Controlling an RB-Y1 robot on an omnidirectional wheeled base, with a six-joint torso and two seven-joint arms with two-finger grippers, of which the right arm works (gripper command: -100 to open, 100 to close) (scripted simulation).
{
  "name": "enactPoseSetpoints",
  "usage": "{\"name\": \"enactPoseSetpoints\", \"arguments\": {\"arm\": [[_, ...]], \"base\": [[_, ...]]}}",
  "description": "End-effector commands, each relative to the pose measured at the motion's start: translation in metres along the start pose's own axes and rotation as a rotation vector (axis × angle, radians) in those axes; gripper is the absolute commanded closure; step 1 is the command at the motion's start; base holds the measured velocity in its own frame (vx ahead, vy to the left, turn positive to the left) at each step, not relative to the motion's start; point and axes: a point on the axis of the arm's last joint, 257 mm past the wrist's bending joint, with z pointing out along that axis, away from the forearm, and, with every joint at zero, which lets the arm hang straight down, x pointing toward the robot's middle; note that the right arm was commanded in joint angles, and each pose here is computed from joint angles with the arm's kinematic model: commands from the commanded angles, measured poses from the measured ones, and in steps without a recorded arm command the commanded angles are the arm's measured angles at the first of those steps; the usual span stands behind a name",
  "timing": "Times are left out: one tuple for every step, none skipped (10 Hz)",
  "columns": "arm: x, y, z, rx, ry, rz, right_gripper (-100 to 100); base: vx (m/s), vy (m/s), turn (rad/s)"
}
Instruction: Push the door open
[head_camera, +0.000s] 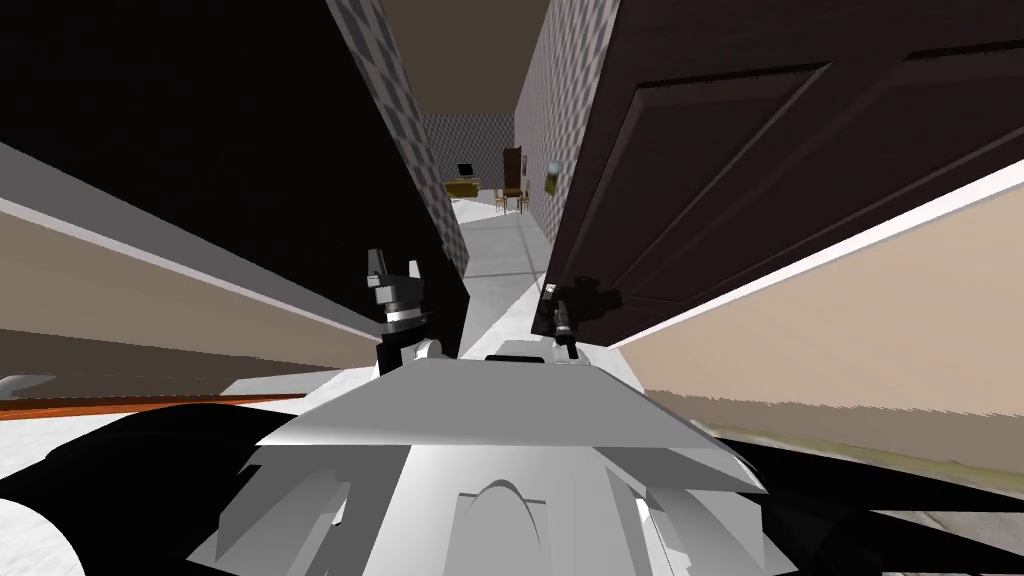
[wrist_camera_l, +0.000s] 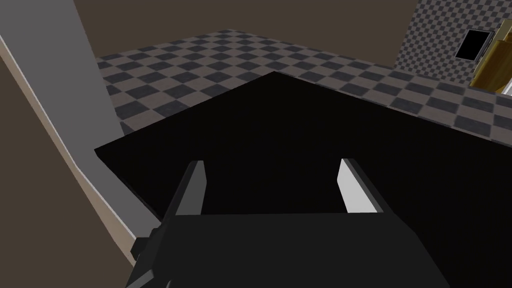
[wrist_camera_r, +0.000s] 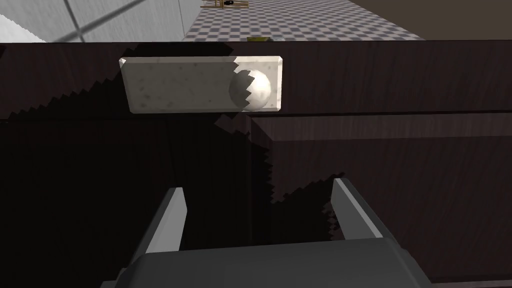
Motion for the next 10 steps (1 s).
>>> {"name": "enactPoseSetpoints", "arguments": {"arm": [[0.004, 0.0, -0.002, -0.002, -0.004, 0.017, -100], [0.008, 0.0, -0.003, -0.003, -0.006, 0.028, -100], [0.006, -0.001, -0.0021, -0.001, -0.005, 0.02, -100], [0.001, -0.001, -0.0027, -0.004, -0.01, 0.014, -100], [-0.001, -0.001, -0.0028, -0.005, -0.011, 0.013, -100], [-0.003, -0.001, -0.0031, -0.006, -0.013, 0.01, -100], [-0.005, 0.0, -0.0034, -0.008, -0.016, 0.008, -100], [-0.006, 0.0, -0.0038, -0.01, -0.019, 0.007, -100], [-0.008, 0.0, -0.0044, -0.012, -0.023, 0.007, -100], [-0.008, 0.0, -0.0049, -0.013, -0.026, 0.009, -100]], "base": [[-0.233, 0.104, -0.048], [-0.229, 0.128, -0.051], [-0.103, 0.062, -0.019], [0.102, 0.006, 0.024], [0.169, -0.017, 0.023], [0.188, -0.015, 0.025], [0.238, 0.007, 0.027], [0.238, -0.01, 0.024], [0.239, -0.039, 0.037], [0.256, -0.041, 0.037]]}}
